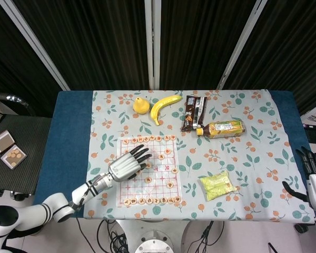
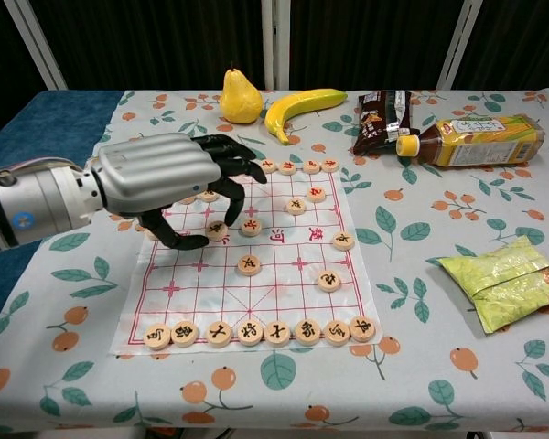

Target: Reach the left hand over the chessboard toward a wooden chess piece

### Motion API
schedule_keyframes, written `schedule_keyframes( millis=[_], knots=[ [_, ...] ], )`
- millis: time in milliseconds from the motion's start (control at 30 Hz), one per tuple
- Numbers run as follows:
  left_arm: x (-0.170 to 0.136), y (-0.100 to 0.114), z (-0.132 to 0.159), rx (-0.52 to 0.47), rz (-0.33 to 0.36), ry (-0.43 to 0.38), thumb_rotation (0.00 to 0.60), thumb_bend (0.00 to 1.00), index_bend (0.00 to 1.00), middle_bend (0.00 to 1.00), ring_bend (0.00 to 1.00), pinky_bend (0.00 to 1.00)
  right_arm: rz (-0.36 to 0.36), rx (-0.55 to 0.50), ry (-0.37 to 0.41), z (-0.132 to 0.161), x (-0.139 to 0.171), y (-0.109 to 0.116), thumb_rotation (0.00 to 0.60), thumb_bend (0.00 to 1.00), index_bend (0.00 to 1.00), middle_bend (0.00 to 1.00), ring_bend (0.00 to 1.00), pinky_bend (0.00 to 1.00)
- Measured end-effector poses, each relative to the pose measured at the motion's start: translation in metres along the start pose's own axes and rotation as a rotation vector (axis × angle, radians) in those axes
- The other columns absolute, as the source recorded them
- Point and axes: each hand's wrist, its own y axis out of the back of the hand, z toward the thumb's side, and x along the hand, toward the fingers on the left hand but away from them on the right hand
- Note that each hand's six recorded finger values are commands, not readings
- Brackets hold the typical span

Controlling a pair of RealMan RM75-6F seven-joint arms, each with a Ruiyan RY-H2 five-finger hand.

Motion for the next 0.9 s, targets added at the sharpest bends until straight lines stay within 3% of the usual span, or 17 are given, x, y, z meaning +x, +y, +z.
schedule_keyframes(
  millis=[267, 900],
  knots=[
    [0.015, -0.007, -0.001, -0.019, -0.018, 0.015, 0.600, 0.31, 0.50, 0.12, 0.00, 0.00, -0.009, -0.006, -0.005, -0.004, 0.002, 0.003, 0.600, 0.15, 0.00, 0.00, 0.00, 0.00],
    [0.010, -0.014, 0.001, -0.008, -0.015, 0.011, 0.600, 0.31, 0.48, 0.12, 0.00, 0.00, -0.004, -0.003, -0.003, -0.002, 0.002, 0.002, 0.600, 0.15, 0.00, 0.00, 0.00, 0.00]
  ],
)
